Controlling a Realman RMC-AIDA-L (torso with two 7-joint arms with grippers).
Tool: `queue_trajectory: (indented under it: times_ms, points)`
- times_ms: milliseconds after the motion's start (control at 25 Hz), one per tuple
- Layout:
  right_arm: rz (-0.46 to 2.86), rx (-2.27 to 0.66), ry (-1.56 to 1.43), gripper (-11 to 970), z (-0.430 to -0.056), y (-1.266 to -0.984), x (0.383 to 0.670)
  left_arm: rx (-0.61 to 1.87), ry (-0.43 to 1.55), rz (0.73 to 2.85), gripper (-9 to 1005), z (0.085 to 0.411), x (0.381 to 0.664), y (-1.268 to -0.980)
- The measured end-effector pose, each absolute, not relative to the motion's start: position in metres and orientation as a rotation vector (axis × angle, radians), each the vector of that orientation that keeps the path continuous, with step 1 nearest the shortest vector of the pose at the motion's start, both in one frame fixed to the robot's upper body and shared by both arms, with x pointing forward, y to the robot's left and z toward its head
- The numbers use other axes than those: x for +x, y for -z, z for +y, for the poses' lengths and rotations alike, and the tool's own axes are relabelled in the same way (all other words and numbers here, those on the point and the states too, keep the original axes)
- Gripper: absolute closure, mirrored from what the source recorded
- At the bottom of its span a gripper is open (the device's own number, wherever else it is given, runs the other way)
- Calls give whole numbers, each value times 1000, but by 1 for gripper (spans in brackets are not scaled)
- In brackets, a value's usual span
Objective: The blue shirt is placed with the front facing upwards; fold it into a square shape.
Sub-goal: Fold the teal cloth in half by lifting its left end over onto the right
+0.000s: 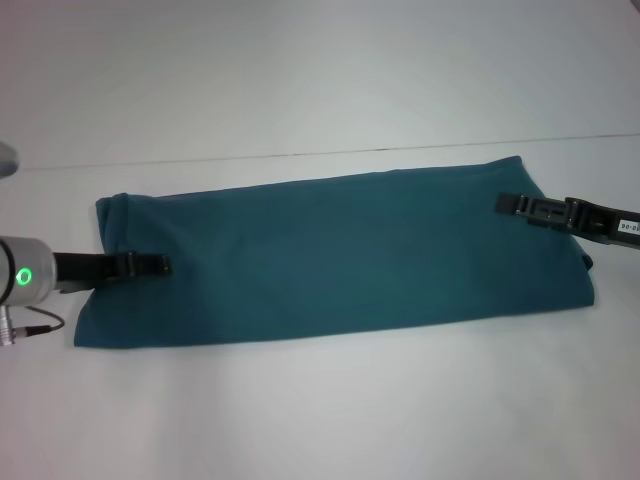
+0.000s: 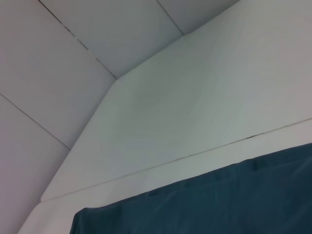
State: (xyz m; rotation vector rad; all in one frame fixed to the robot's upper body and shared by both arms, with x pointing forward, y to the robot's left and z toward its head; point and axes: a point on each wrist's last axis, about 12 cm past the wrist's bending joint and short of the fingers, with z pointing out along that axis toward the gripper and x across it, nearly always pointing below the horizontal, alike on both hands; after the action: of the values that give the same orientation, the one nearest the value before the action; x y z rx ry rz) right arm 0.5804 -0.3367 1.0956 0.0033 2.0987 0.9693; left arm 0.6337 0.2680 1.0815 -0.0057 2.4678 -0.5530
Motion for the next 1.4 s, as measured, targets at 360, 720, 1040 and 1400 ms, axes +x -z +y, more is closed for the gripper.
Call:
queue_trajectory:
  times_ms: [360, 720, 1040, 1400]
  points:
    - [2096, 1, -964, 60, -338, -1095, 580, 1, 607, 2463, 252, 260, 638, -1091]
    - [2101, 7, -966, 60, -339, -1094, 579, 18, 614, 2464, 452, 259, 638, -1092]
    - [2101, 10, -963, 60, -339, -1094, 580, 57, 684, 2463, 751, 256, 637, -1100]
    - [2099, 11, -970, 60, -336, -1094, 580, -60, 776, 2413, 840, 286, 629, -1103]
